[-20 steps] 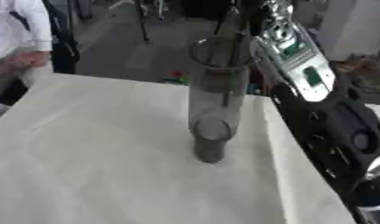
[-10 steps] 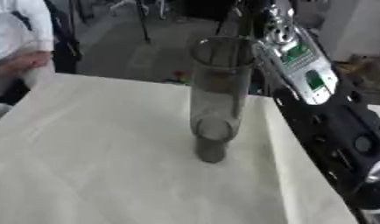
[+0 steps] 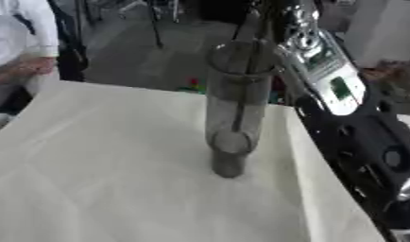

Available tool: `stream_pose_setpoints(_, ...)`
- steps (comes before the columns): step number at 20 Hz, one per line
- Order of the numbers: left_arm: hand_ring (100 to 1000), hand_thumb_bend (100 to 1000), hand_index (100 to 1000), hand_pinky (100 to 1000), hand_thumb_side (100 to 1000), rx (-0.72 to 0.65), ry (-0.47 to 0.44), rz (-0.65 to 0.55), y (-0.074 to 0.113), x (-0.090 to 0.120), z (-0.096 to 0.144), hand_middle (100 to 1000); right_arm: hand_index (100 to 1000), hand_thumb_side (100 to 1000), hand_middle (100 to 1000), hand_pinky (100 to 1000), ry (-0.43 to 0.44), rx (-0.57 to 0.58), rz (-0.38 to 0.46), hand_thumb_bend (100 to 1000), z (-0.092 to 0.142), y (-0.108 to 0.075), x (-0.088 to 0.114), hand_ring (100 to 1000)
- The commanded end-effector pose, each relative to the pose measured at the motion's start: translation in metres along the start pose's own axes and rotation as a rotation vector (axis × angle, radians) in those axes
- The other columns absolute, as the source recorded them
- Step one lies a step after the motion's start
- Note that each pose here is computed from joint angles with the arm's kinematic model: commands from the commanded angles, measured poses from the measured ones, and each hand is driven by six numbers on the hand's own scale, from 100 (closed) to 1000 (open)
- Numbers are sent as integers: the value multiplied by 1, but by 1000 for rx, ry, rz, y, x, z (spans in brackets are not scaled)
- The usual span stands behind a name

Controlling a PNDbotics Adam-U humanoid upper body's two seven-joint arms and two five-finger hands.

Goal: Arrange flowers into the vase.

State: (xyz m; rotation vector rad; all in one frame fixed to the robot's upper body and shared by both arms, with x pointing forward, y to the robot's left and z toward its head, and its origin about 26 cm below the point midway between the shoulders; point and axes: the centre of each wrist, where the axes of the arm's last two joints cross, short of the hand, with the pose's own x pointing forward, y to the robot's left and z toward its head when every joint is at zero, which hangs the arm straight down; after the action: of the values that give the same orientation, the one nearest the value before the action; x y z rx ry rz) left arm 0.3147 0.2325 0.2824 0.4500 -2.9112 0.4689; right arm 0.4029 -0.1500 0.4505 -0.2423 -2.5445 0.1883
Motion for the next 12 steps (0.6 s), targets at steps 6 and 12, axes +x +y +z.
stream_pose_setpoints(6, 1000, 376, 972, 909, 1000, -1, -32, 10, 0, 4, -7, 884, 156, 912, 442, 413, -83, 12, 58, 100, -4, -6, 11, 481)
stream_pose_setpoints(12, 1000, 371, 972, 909, 1000, 0, -34, 8, 1, 4, -7, 884, 201, 929, 469, 446, -82, 31, 166, 100, -3, -9, 4, 496)
